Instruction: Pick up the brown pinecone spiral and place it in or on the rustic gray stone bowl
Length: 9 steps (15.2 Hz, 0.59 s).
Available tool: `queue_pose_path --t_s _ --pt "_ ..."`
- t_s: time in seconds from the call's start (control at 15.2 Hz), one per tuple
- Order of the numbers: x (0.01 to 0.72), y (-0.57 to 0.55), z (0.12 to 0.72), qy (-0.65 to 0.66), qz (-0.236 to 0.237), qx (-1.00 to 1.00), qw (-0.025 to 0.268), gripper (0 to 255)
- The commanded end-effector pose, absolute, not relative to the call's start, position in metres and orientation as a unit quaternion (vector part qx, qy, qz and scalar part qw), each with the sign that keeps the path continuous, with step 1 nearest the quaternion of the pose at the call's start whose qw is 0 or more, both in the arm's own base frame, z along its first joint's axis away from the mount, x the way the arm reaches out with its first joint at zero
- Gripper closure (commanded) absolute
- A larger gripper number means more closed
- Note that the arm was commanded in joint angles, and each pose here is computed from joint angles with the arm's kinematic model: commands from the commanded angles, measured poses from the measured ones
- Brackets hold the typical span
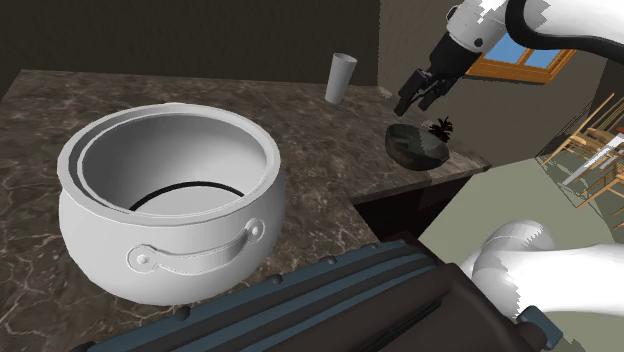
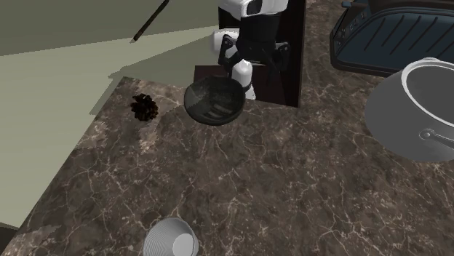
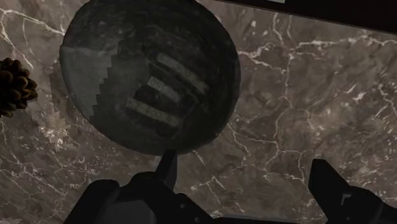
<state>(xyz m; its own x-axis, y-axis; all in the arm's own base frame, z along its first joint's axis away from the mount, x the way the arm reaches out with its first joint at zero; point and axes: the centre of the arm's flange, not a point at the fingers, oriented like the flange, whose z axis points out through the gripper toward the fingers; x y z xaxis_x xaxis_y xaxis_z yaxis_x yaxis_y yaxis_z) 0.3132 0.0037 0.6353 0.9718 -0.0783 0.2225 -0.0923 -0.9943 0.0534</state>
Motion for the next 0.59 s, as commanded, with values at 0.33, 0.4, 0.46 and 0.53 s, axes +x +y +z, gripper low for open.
queue_pose_path --t_s 0.33,0.4,0.46,0.53 --pt "0.309 -0.068 0.631 -0.047 0.101 0.994 0.012 0" --pt "0.308 -0.082 0.63 -0.047 0.099 0.994 0.008 0" --pt "0.307 -0.096 0.629 -0.048 0.097 0.994 0.004 0" --pt "0.306 -0.111 0.627 -0.049 0.095 0.994 0.001 0"
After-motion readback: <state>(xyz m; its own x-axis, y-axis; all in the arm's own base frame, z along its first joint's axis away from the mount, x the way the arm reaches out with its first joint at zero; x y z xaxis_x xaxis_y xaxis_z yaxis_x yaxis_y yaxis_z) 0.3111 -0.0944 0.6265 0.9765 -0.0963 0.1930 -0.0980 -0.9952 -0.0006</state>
